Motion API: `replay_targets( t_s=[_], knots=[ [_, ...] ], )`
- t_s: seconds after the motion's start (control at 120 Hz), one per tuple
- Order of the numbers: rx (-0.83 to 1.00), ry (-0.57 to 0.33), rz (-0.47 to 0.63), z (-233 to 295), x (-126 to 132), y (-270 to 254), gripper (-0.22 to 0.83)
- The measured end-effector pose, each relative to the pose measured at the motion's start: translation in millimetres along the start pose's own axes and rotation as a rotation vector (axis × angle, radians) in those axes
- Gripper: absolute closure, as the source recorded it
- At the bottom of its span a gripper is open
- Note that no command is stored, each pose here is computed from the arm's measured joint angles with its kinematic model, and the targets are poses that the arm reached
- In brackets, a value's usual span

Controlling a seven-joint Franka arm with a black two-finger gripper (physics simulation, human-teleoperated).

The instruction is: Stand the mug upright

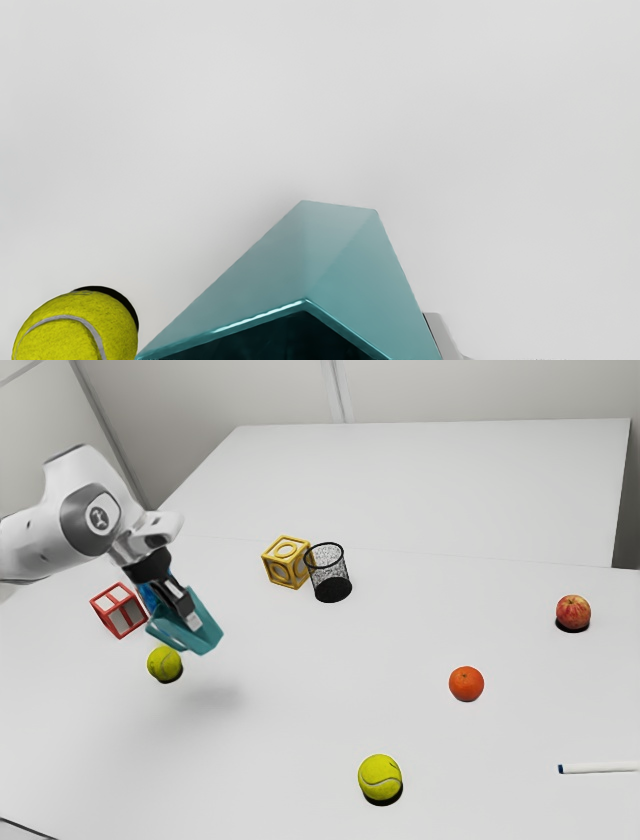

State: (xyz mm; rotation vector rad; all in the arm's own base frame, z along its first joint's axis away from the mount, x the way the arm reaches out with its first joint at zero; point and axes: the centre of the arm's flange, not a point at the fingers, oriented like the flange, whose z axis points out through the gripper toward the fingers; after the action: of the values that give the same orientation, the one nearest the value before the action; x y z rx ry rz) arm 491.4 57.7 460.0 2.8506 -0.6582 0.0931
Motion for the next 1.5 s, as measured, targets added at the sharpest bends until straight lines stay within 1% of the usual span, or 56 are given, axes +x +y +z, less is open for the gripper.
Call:
replay_targets(
  t_s=[0.1,0.25,0.317,0.425,0.767,0.95,1.092,1.133,1.158,1.275,1.342,1.408,1.5],
  knots=[
    [0.075,-0.025,-0.021,1,8,2,0.77],
    [0.154,-0.066,-0.016,23,31,20,0.78],
    [0.176,-0.084,-0.03,36,37,20,0.78],
    [0.195,-0.1,-0.077,52,39,11,0.78],
    [0.203,-0.113,-0.207,94,44,-11,0.79],
    [0.211,-0.126,-0.23,111,50,-12,0.79],
    [0.206,-0.141,-0.255,124,51,-16,0.78],
    [0.204,-0.142,-0.262,126,51,-16,0.75],
    [0.202,-0.142,-0.266,126,51,-17,0.71],
    [0.202,-0.134,-0.279,124,54,-18,0.45],
    [0.207,-0.124,-0.283,117,56,-17,0.33],
    [0.219,-0.103,-0.285,101,61,-15,0.24],
    [0.23,-0.07,-0.287,65,77,-12,0.16]
  ],
)
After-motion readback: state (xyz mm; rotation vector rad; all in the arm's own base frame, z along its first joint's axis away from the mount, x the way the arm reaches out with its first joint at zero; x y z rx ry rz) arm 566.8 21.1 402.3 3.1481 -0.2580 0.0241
